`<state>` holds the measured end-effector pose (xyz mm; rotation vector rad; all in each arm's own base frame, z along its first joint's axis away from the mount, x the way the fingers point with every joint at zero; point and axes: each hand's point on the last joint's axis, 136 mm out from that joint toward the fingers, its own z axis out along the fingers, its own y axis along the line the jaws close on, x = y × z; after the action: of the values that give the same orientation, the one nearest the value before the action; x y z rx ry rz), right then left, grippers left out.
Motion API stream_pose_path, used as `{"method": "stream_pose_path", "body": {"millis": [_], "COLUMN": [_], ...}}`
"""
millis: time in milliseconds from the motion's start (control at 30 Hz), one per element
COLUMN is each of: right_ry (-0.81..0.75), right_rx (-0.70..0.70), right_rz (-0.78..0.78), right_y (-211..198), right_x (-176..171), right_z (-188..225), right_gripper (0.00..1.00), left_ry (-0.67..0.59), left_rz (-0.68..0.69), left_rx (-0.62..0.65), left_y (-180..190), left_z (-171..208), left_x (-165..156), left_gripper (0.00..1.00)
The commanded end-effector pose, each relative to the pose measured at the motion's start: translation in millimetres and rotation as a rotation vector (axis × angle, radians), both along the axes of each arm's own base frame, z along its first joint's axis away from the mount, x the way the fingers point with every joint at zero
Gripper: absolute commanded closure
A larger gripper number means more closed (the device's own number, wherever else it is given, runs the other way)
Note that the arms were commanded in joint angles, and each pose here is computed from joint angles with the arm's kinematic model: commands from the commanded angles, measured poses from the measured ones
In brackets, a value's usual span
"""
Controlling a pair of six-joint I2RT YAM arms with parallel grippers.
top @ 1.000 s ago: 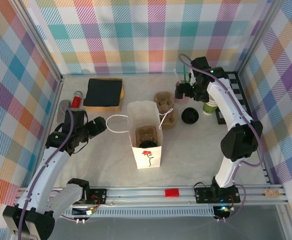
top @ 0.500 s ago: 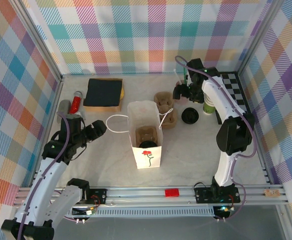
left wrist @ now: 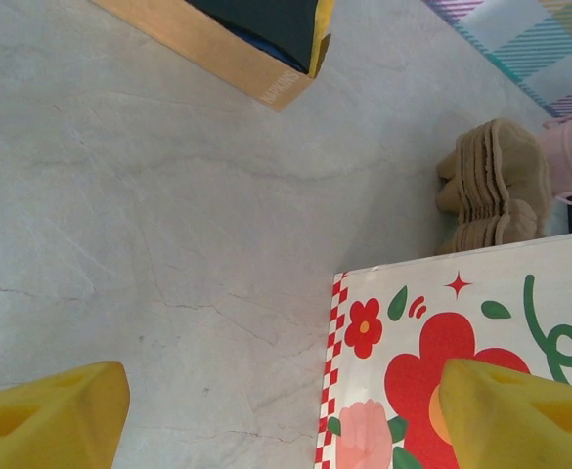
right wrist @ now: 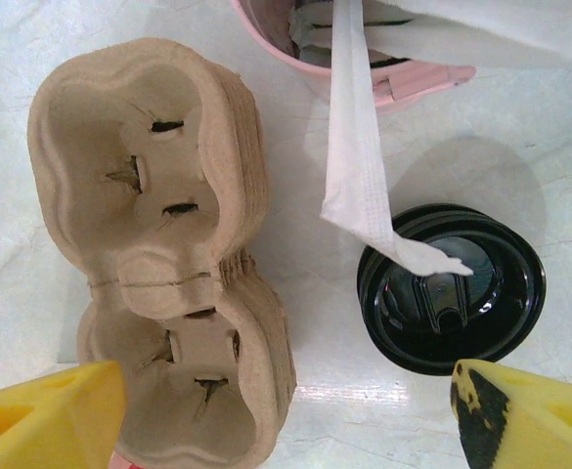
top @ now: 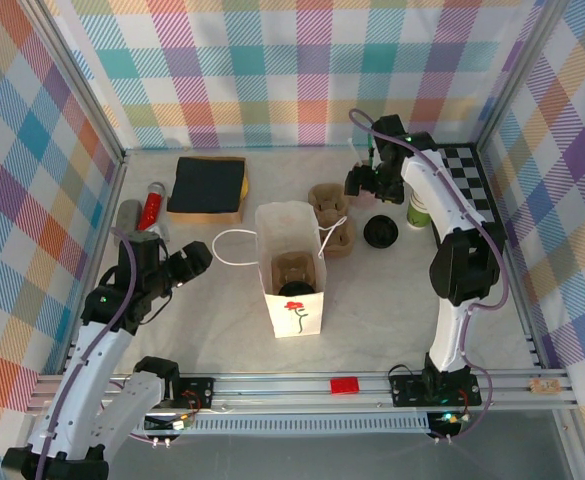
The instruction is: Pack the takeout coffee
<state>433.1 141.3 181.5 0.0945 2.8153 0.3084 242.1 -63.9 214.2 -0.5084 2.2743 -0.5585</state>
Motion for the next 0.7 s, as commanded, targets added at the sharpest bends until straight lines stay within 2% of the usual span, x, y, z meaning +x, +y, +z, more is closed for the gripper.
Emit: {"method": "stream_pose_path", "body": {"millis": [0,267,500,667], "right_ry": [-0.020,-0.018,-0.007,-0.003], "right_rx": [0.029,0.028,0.022,0.022], "right_rz": [-0.010,-0.013,-0.013,-0.018], "right_y": [2.2,3.4,4.9,6.0], "right_x": [7.7,12.7,19.6,24.3], "right_z": [8.4,5.7,-0.9,-4.1], "right_gripper": [0.14,0.18,0.25,0.25], "left_ry": [-0.016,0.005,-0.001,0.003], "left_rz": [-0.016,-0.009,-0.011,-0.014], "left_rx": [0.005,0.011,0.011,0.017], "left_y": [1.5,3.7,3.5,3.7], "left_z": [1.0,-7.9,-5.1,-5.1], "left_x": [-5.9,-10.5,-9.6,-10.5], "left_gripper": [0.17,0.17,0.17,0.17]}}
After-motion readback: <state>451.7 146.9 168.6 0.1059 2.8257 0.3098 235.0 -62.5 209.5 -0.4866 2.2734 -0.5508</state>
